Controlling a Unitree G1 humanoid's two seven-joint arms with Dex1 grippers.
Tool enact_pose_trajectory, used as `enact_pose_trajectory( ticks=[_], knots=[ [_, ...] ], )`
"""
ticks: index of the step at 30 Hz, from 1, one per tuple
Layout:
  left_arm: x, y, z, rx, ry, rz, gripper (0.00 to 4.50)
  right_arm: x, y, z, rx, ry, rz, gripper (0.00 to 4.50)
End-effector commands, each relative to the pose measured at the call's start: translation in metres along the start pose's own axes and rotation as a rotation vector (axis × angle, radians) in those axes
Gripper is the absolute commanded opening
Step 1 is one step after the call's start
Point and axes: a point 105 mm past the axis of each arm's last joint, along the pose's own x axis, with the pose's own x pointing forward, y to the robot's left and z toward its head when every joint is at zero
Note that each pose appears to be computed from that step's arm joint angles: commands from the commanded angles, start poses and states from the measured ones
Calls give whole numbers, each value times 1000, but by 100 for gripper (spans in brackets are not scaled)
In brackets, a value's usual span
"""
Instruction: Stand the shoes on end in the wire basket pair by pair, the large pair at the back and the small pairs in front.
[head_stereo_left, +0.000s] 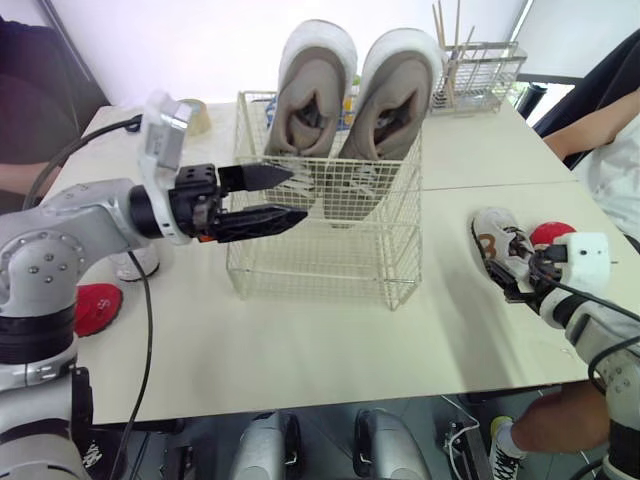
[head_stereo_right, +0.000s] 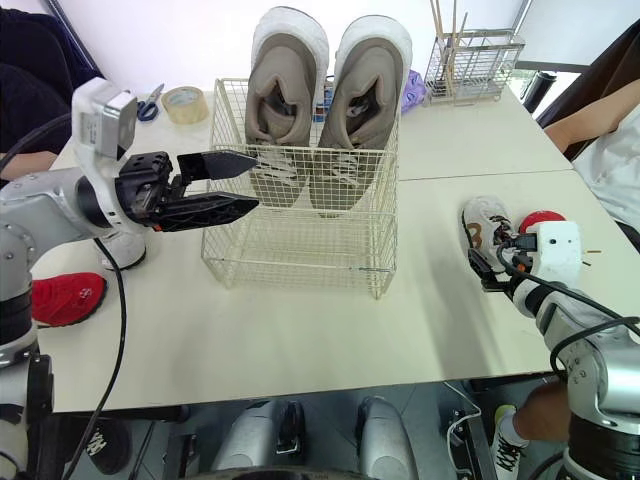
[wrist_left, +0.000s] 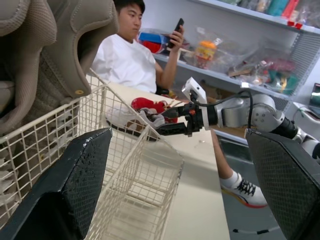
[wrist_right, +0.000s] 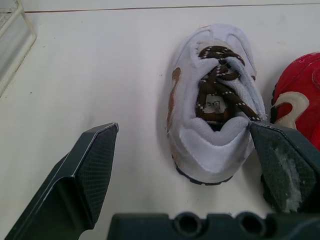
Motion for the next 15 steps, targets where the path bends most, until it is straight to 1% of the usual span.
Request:
enact_pose_trajectory(
  ticks=[1,7,14,15],
  knots=[
    [1,-6,10,67,-13,9,443,4,-11,2,-34,-21,-74,450],
    [2,-4,10,77,-24,49,443,19,-12,-8,-4,-20,-67,450],
    [2,-6,7,65,-11,52,443,32,-12,-3,22,-58,-50,450],
    [1,-8,5,60,-2,43,450,33,-13,-3,22,-59,-51,424]
  ],
)
